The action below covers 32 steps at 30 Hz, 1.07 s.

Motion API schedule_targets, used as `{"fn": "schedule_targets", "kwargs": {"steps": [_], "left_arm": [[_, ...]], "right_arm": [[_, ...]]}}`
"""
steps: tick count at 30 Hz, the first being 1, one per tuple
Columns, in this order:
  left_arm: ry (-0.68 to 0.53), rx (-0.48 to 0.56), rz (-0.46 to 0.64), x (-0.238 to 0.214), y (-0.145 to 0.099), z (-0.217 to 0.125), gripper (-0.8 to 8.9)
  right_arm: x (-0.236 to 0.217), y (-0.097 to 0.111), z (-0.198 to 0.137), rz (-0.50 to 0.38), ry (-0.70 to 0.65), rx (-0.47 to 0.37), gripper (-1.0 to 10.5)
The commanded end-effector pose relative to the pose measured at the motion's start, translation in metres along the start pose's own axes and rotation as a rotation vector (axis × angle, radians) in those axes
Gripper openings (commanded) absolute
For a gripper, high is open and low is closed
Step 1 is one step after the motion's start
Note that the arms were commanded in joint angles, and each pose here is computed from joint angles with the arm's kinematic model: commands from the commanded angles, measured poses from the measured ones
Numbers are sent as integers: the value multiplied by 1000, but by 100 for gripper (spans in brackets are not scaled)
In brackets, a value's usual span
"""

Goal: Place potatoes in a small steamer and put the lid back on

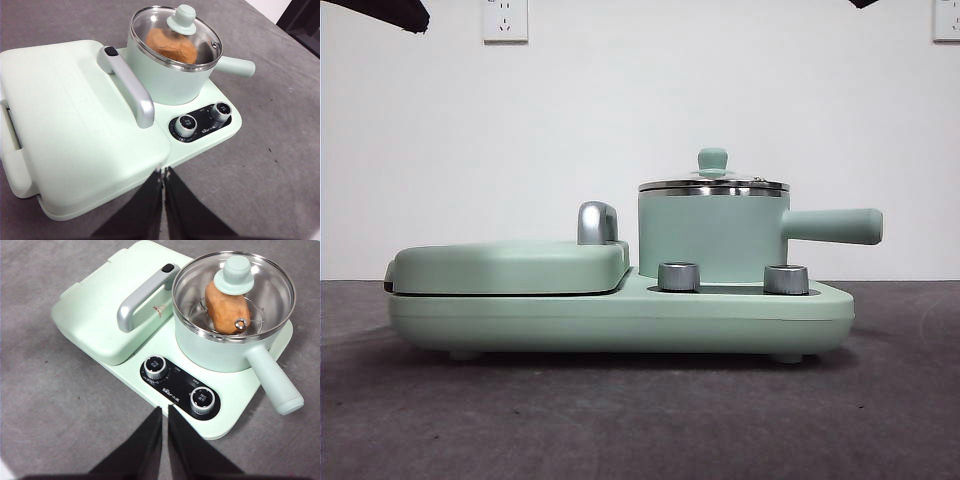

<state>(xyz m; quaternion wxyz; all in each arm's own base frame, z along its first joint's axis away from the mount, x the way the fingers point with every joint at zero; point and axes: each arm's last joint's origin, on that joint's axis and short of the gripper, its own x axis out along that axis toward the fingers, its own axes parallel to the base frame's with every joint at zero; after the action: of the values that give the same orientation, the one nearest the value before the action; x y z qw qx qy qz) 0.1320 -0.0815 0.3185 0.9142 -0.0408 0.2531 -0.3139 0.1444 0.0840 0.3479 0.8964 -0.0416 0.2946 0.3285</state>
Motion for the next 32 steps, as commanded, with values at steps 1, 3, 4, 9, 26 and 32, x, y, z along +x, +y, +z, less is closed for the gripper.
{"fn": "schedule_targets", "kwargs": {"steps": [1, 3, 4, 9, 26, 32], "left_arm": [[-13, 11, -8, 0, -1, 2, 6], [-13, 12, -8, 0, -1, 2, 6], [-11, 33, -6, 0, -1, 2, 6], [-54, 105, 70, -12, 7, -11, 6], [-498, -13, 675, -6, 81, -158, 6], [-464, -64, 676, -2, 84, -165, 6]], "right_arm": [[0, 1, 3, 1, -14, -2, 16], [0, 1, 3, 2, -14, -2, 16], [0, 1, 3, 1, -14, -2, 16], [0, 1, 3, 1, -13, -1, 16], [0, 1, 3, 1, -14, -2, 16], [0, 1, 3, 1, -14, -2, 16]]}}
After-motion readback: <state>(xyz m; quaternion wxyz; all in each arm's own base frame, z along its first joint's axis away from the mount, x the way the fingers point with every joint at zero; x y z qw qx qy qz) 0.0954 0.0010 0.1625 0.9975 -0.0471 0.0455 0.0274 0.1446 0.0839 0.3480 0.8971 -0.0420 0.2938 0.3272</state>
